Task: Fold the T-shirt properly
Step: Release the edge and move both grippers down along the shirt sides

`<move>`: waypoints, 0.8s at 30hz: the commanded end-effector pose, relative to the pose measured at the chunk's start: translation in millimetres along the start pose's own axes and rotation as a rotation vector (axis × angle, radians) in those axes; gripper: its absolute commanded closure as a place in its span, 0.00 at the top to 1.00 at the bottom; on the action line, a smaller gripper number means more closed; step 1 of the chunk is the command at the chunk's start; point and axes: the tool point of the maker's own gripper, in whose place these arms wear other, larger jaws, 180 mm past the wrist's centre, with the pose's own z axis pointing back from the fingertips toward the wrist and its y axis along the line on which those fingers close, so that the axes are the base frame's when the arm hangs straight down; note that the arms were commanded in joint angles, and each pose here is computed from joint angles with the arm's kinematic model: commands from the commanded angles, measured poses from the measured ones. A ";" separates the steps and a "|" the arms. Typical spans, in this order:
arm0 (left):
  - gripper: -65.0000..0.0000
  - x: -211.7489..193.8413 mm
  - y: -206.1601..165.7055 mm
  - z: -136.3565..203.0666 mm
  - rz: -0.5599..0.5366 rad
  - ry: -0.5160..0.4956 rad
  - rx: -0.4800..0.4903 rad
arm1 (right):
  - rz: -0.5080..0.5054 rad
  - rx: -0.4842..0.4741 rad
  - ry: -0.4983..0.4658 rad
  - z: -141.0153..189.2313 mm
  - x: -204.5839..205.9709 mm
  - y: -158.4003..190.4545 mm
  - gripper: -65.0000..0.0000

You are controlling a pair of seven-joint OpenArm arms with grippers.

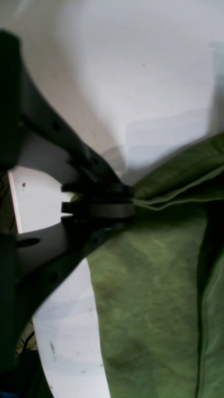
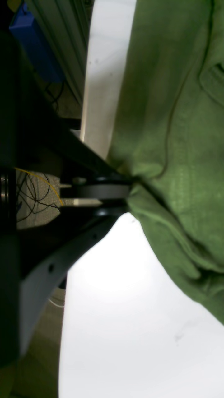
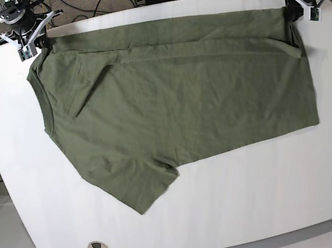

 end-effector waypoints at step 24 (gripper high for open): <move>0.46 53.3 7.2 7.9 -0.215 -0.004 0.059 | 0.084 -0.043 -0.024 8.9 31.1 -6.0 0.36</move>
